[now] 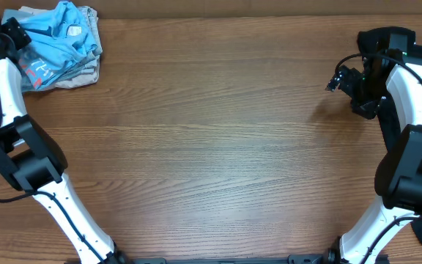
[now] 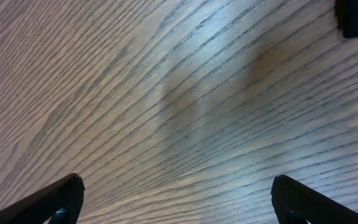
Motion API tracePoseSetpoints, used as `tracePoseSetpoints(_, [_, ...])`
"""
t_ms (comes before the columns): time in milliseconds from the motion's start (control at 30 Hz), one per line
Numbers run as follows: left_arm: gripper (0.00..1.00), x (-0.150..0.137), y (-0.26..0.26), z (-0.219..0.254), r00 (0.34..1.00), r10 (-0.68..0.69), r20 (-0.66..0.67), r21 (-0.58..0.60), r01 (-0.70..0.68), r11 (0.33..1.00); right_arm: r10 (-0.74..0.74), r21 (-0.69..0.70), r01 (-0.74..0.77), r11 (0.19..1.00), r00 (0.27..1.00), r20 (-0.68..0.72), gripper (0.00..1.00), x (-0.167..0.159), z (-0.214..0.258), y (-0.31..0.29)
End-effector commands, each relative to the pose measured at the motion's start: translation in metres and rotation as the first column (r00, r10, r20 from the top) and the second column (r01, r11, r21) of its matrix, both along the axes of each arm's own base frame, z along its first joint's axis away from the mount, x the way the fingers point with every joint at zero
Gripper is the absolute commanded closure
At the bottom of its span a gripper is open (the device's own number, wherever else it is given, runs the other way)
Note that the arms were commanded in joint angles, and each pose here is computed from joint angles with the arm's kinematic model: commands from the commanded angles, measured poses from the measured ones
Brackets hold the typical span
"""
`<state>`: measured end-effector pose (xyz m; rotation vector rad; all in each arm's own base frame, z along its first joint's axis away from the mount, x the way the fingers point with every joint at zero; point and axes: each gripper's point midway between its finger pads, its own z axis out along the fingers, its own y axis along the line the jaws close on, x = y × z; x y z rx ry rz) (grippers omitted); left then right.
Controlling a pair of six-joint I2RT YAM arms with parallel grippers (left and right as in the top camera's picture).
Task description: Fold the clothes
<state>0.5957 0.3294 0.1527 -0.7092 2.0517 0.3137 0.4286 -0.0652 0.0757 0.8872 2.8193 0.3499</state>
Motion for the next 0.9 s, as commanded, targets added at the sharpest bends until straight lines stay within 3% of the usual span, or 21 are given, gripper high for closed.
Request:
tracePoseSetpoints(0, [0.11,0.002,-0.006,0.028,0.999,-0.005,0.042,0.014,0.005,1.000,-0.003,-0.010,0.004,1.000,0.999,0.052,0.00,0.007,0.018,0.000])
tracePoseSetpoints(433, [0.13,0.047,-0.108,0.043,0.924,-0.348,0.159,-0.097,0.365,0.926,-0.003,-0.010,0.004,1.000,0.999,0.052,0.00,0.007,0.018,0.000])
tracePoseSetpoints(733, [0.18,0.058,-0.155,0.038,0.900,-0.413,0.143,-0.119,0.430,0.895,-0.003,-0.010,0.004,1.000,0.999,0.052,0.00,0.007,0.018,0.000])
tracePoseSetpoints(867, [0.20,0.050,-0.156,0.024,0.921,-0.381,0.077,-0.141,0.388,0.911,-0.003,-0.010,0.004,1.000,0.999,0.052,0.00,0.007,0.018,0.000])
